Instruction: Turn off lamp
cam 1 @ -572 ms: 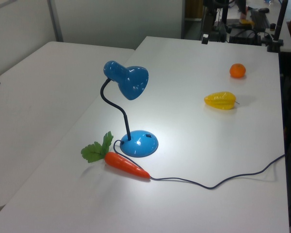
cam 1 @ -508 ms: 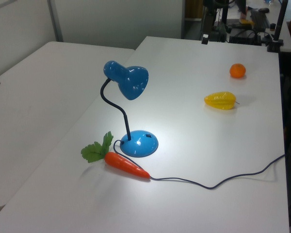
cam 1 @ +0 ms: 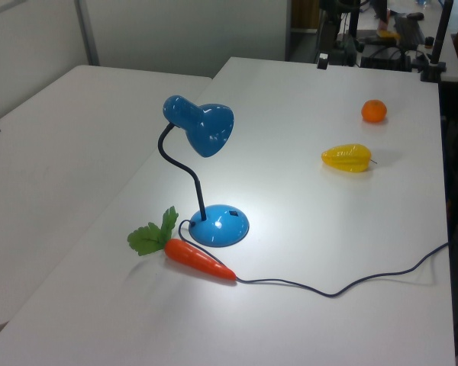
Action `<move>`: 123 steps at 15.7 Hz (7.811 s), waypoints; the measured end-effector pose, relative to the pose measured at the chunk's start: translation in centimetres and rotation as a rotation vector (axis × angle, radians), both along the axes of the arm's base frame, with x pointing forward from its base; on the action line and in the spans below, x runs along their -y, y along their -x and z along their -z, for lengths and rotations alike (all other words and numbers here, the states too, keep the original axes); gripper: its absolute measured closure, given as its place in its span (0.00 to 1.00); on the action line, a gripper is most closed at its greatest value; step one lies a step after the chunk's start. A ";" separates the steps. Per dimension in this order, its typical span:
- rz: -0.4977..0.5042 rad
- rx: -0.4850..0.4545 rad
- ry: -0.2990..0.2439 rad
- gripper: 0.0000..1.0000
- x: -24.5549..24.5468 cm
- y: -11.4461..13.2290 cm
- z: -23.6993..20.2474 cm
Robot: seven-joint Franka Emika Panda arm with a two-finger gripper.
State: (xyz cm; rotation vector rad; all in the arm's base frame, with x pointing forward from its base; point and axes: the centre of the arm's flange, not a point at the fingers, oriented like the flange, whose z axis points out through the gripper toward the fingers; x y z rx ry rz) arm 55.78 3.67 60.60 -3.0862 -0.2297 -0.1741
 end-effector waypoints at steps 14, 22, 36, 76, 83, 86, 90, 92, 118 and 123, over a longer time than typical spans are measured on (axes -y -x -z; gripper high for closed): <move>-0.007 0.000 0.001 0.92 0.0 0.0 0.0; -0.011 -0.005 -0.029 0.99 -0.7 -0.1 0.2; -0.223 -0.018 -0.026 0.99 -9.6 -2.4 5.8; -0.459 0.229 -0.028 0.99 -21.9 -7.4 25.2; -0.460 0.241 -0.026 0.99 -22.1 -7.7 26.7; -0.465 0.238 -0.020 0.99 -22.1 -7.7 27.2; -0.466 0.234 -0.019 0.99 -22.1 -7.7 27.5; -0.466 0.231 -0.019 0.99 -22.1 -7.7 27.7; -0.500 0.274 -0.008 0.99 -23.2 -7.6 28.0; -0.509 0.274 0.001 0.99 -23.2 -7.5 28.1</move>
